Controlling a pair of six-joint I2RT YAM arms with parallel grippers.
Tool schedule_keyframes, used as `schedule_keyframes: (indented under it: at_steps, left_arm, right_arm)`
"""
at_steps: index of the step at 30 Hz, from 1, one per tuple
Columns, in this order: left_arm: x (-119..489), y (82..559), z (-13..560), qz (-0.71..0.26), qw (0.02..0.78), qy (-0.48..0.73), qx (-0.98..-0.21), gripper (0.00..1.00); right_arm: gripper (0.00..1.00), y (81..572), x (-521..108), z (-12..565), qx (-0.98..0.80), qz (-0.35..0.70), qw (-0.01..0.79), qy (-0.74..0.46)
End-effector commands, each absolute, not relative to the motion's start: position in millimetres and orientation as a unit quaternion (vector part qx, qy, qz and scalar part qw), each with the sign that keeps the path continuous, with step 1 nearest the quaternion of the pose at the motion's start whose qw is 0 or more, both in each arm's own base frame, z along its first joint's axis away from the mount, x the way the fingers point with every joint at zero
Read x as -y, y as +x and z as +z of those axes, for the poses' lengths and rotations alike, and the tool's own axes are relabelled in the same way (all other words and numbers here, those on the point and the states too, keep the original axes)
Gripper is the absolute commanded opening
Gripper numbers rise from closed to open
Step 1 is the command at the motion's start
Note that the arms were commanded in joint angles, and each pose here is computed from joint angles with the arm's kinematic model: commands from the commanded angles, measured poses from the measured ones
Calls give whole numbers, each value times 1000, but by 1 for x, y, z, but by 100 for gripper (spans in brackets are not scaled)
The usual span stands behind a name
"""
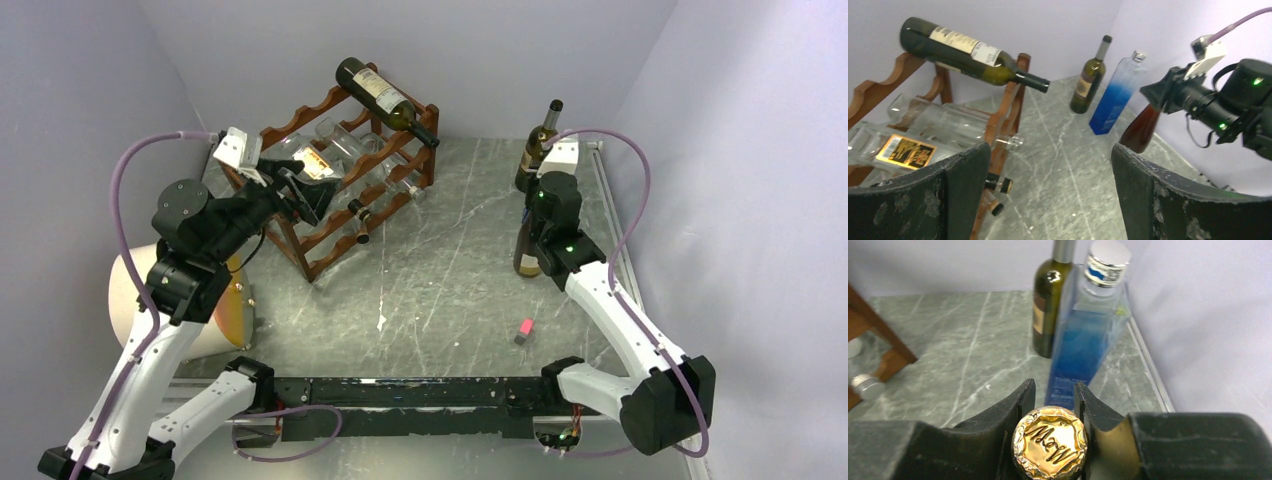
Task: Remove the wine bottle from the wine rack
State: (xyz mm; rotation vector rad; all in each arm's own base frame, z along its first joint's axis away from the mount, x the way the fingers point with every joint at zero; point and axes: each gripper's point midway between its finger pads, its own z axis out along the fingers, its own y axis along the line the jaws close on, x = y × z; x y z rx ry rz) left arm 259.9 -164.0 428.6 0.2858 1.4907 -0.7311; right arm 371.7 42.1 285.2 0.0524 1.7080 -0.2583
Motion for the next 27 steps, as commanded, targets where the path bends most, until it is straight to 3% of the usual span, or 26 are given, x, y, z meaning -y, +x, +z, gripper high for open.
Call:
schedule_keyframes:
  at_steps: [1, 16, 23, 24, 27]
  left_arm:
    - [144, 267, 420, -258, 700, 125, -654, 93]
    - [125, 271, 396, -233, 720, 112, -644, 93]
    - [124, 275, 385, -235, 715, 113, -649, 93]
    - [123, 276, 383, -233, 713, 111, -652, 93]
    - [119, 279, 378, -228, 713, 103, -655, 93]
  right_arm:
    - [0, 382, -16, 377, -641, -82, 756, 106]
    - [0, 384, 47, 356, -619, -117, 762, 151]
    - [0, 380, 43, 334, -636, -103, 752, 138]
    - [1, 380, 42, 334, -639, -100, 751, 135]
    - [29, 378, 41, 334, -645, -96, 746, 134]
